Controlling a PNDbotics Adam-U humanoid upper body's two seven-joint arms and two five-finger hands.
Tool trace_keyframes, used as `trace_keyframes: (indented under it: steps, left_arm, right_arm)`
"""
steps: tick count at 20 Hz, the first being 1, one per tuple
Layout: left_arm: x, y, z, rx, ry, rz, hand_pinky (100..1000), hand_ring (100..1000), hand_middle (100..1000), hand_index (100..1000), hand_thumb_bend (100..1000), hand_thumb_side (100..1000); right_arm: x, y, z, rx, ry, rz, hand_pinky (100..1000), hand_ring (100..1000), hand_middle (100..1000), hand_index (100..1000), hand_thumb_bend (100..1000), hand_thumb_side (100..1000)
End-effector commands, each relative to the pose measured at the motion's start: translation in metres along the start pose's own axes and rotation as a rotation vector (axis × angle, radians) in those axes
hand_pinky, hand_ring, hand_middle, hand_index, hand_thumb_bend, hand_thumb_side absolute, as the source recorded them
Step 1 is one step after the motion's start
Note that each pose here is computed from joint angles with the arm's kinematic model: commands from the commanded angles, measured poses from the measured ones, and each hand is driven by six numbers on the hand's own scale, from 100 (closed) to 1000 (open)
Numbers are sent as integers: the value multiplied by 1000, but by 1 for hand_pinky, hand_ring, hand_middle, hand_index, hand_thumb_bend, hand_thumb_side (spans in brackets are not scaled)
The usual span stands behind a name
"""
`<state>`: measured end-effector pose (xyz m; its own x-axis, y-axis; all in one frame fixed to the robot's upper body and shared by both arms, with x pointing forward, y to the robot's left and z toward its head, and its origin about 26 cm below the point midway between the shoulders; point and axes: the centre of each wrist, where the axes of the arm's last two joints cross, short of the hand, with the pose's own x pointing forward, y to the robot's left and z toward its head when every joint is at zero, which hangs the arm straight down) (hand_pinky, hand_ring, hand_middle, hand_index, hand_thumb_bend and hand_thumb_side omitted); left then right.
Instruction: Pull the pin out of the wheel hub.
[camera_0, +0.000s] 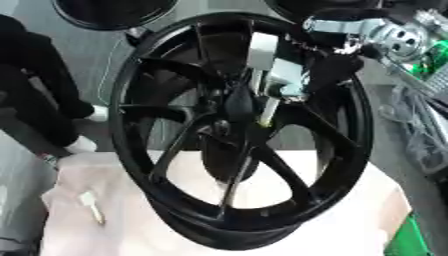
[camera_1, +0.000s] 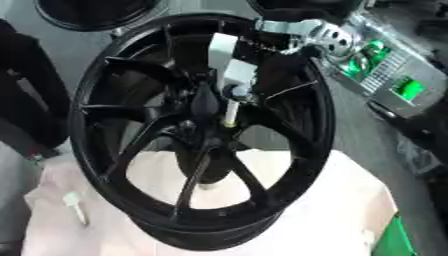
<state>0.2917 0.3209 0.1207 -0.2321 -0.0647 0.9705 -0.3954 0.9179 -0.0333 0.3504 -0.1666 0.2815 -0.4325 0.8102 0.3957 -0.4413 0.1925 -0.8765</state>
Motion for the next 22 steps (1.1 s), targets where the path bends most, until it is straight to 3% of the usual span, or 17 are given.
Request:
trace_keyframes:
  steps: [1, 6, 10, 19, 22]
  left_arm:
    - [9, 0, -2, -12, -35, -7, 726, 776, 728, 767, 296, 664]
    - [9, 0, -2, -12, -36, -8, 726, 776, 729, 767, 295, 664]
    - [10, 0, -2, -5, -41, -8, 726, 775, 729, 767, 294, 664]
    - [12, 0, -3, 4, -48, -4, 727, 776, 729, 767, 292, 663]
    - [11, 1, -3, 10, -48, -5, 727, 776, 729, 767, 292, 663]
  right_arm:
    - [2, -17, 17, -57, -7, 27, 710, 513, 316, 618, 100, 236]
    - [-2, -34, 46, -132, -14, 20, 712, 505, 305, 618, 100, 219]
    - [-20, -53, 87, -293, 8, -28, 716, 504, 306, 620, 100, 184]
    - [-124, -54, 149, -612, 324, -220, 725, 505, 318, 631, 100, 177]
    - [-165, -50, 167, -693, 441, -225, 733, 520, 343, 644, 100, 140]
